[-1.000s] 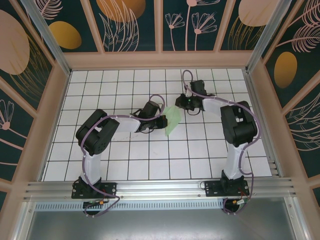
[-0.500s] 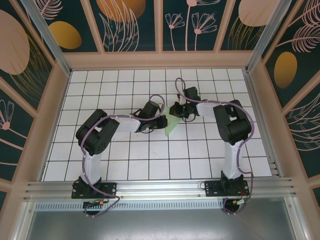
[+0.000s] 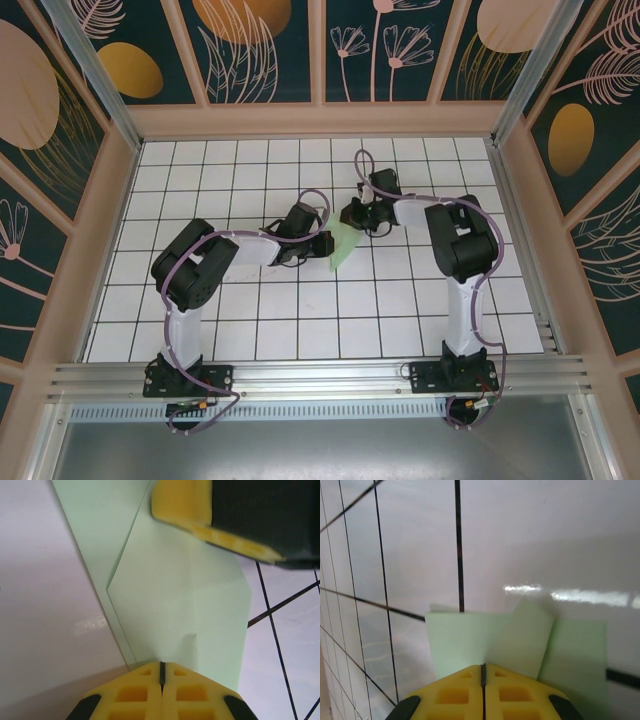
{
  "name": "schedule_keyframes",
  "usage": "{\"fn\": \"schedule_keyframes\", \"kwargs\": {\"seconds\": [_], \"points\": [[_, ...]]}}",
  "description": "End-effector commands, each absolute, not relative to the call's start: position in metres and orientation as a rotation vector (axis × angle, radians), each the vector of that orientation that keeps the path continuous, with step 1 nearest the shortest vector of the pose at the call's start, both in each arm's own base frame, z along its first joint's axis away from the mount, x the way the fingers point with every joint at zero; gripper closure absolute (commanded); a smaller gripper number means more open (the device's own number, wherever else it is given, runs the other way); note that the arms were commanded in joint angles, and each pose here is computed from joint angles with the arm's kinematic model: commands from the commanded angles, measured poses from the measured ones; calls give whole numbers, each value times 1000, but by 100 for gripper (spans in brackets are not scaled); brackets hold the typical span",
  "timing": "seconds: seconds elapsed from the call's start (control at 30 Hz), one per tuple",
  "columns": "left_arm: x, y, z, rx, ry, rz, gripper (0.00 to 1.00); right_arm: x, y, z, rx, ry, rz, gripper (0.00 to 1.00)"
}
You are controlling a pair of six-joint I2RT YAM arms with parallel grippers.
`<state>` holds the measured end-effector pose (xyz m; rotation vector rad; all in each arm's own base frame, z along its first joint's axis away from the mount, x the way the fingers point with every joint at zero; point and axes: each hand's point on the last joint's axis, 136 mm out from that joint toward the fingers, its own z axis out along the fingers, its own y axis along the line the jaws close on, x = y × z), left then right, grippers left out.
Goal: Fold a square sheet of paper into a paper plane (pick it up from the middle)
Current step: Fourth fold the wing at the center of the table.
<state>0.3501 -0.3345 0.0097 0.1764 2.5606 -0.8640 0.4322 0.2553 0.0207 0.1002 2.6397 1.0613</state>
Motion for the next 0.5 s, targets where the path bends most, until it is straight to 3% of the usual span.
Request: {"fn": "schedule_keyframes", "kwargs": {"seconds": [0.0, 0.27, 0.47], "points": [[279, -248, -87, 109, 2983, -414, 100, 478, 211, 5, 254, 2578, 860, 93], [280, -250, -85, 111, 2979, -428, 100, 502, 200, 12, 275, 2560, 809, 93], [286, -256, -81, 93, 2961, -459, 100, 494, 206, 59, 218, 2486, 845, 93]]}}
